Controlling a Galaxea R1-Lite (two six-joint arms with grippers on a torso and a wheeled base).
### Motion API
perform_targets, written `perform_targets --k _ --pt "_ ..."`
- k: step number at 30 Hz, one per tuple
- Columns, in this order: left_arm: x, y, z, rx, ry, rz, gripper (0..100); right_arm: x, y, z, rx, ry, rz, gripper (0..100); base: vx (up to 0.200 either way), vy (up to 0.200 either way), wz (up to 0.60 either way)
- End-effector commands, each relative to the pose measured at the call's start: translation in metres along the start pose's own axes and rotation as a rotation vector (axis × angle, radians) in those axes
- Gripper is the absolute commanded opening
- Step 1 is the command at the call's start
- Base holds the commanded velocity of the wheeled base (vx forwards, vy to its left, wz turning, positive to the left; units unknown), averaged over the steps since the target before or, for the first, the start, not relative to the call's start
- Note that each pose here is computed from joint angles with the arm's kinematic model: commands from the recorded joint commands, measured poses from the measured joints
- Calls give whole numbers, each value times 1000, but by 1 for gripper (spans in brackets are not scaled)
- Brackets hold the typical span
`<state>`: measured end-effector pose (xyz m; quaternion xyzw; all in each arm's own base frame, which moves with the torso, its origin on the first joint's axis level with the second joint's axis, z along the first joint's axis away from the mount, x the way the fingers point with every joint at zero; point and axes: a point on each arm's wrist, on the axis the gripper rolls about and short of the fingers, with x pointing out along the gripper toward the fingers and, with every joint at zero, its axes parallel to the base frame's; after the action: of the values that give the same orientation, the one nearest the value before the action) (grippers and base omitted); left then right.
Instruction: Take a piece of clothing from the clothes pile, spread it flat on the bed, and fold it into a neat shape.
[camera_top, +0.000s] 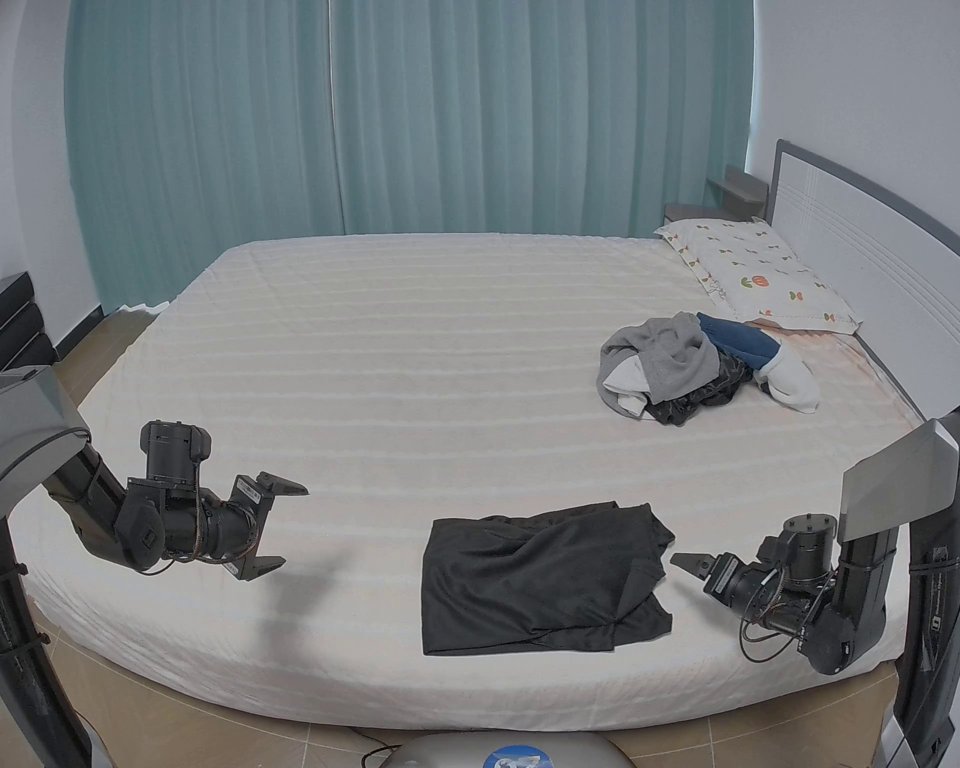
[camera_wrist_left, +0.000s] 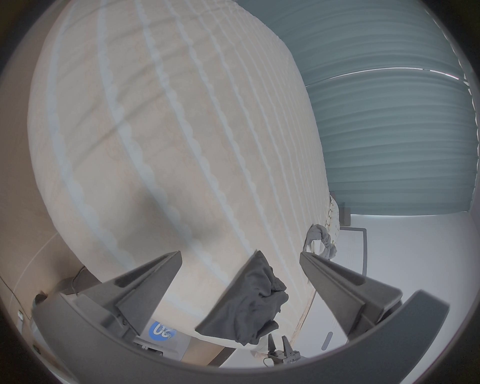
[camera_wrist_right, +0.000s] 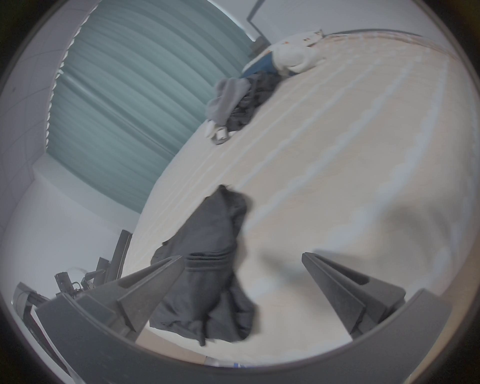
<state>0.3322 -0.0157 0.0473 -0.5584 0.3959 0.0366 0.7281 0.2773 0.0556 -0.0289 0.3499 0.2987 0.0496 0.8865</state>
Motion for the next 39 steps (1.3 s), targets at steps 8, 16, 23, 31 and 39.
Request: perform_targets --k 8,16,23,31,39 --pt "5 4 -3 19 2 21 100 51 22 4 -204 -27 -83 100 0 0 0" --pt "5 5 -4 20 4 25 100 45 19 7 -277 -71 -164 100 0 0 0" --pt "6 4 -3 21 3 22 100 40 18 1 -299 -47 -180 100 0 0 0" --pt "6 4 -4 22 4 25 100 12 22 3 -320 -30 -178 0 0 0 0" --pt "6 5 -4 42 7 27 100 -6 10 -7 -378 62 -191 0 0 0 0"
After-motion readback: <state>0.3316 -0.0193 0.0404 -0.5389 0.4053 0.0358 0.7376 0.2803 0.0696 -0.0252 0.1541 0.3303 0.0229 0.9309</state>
